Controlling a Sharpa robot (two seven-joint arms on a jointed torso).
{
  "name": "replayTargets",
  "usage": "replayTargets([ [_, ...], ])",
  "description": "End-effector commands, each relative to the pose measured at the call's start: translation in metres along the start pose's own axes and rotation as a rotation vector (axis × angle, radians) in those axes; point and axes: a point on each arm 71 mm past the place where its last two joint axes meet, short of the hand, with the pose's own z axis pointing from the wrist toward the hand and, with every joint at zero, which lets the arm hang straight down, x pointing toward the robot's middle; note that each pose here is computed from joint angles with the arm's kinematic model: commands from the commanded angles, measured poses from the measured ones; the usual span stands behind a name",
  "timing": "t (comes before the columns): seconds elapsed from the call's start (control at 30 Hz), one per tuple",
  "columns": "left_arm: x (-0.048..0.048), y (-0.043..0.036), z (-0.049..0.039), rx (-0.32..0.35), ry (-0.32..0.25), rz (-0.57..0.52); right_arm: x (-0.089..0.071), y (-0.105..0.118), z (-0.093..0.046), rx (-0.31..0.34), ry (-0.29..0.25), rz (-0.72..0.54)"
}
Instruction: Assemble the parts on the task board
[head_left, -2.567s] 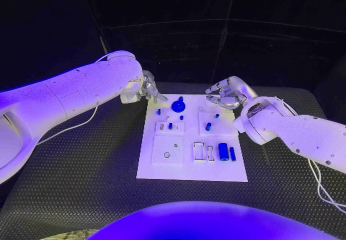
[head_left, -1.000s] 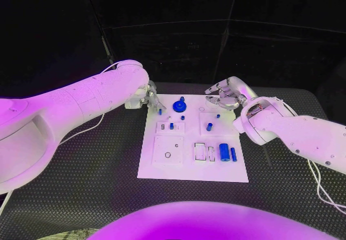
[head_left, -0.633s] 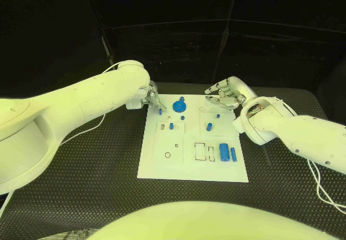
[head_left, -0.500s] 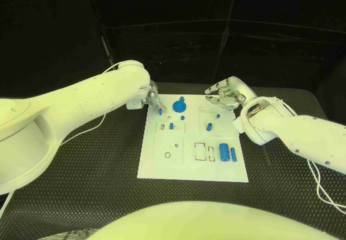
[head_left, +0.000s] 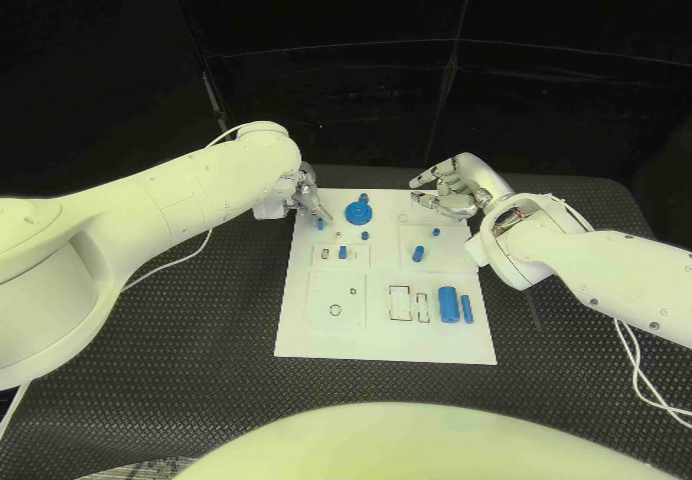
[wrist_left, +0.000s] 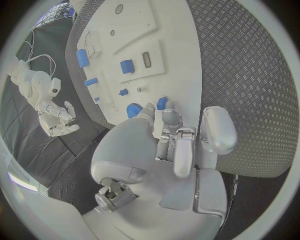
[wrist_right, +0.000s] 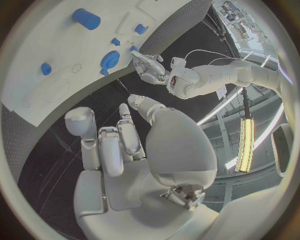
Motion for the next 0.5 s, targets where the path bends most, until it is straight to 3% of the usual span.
replayTargets([
  [0.03,-0.0011,-0.0009,-0.0004,0.007,-0.006,-0.008,-0.0003,0.0020,0.0006,-0.011,0.002,0.003],
  [0.5,-0.0011,-0.0009,0.0000,0.014,-0.006,-0.034,-0.0001,0.0018,0.0008,-0.010,0.004,0.003],
])
